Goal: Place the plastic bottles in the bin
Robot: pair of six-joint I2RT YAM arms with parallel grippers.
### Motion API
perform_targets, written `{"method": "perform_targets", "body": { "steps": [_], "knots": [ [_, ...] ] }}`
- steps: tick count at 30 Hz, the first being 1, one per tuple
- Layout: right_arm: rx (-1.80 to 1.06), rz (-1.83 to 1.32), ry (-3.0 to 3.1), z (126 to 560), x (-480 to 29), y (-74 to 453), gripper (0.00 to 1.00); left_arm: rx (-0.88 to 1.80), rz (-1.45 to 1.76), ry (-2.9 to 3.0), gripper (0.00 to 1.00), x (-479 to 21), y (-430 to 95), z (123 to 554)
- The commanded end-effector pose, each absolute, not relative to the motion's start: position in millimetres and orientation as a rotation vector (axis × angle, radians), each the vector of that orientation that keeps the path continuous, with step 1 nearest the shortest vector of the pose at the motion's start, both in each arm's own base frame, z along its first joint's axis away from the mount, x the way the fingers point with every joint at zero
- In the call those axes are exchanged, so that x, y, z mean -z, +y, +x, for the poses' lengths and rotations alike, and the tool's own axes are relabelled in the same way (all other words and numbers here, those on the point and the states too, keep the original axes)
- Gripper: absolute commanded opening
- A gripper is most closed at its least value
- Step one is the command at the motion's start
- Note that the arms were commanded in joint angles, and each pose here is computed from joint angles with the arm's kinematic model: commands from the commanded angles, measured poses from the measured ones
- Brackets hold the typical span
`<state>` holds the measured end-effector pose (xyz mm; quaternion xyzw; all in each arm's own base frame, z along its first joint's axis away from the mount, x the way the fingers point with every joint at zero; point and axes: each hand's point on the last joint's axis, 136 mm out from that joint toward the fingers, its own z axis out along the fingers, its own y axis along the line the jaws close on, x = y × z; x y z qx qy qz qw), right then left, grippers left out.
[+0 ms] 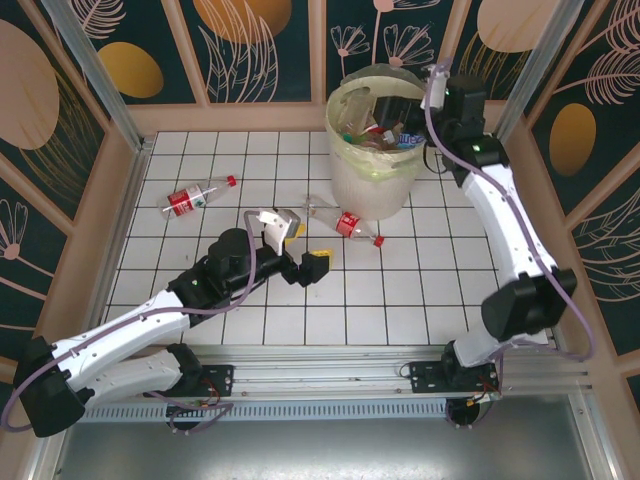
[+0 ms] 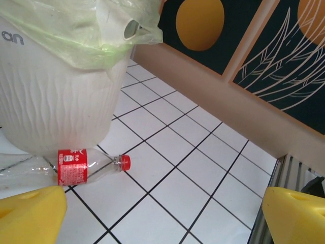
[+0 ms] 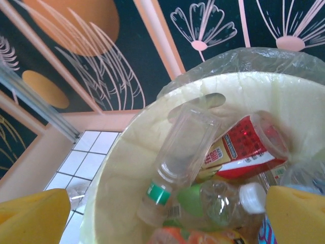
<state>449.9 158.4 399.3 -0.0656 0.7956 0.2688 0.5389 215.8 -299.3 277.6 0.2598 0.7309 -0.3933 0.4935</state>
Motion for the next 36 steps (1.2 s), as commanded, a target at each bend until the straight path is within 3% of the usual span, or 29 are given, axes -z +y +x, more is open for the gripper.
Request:
{"method": "perform_targets", "body": {
  "steps": [1,9,17,26,36],
  "knots": [
    [-0.621,-0.271,1.820,416.1,-414.3,158.1,0.99,0.909,0.711,1.744,0.99,-282.3,-300.2,212.3],
    [-0.662,-0.360,1.897,328.2,-357.2,165.0,0.97,0.885,0.795,1.722,0.99,-286.0,-300.1,205.4],
    [-0.761,-0.319,2.022,285.2,-258.5,178.7,0.89,0.962,0.752,1.688,0.98,-289.6,-303.4,202.7],
    [-0.787,-0.205,2.086,282.2,-183.6,171.9,0.88,1.033,0.659,1.717,0.98,-283.8,-305.5,206.1],
    [-0.824,-0.181,2.104,306.1,-143.1,165.3,0.89,1.035,0.593,1.751,0.99,-278.3,-301.7,210.6]
  ]
}}
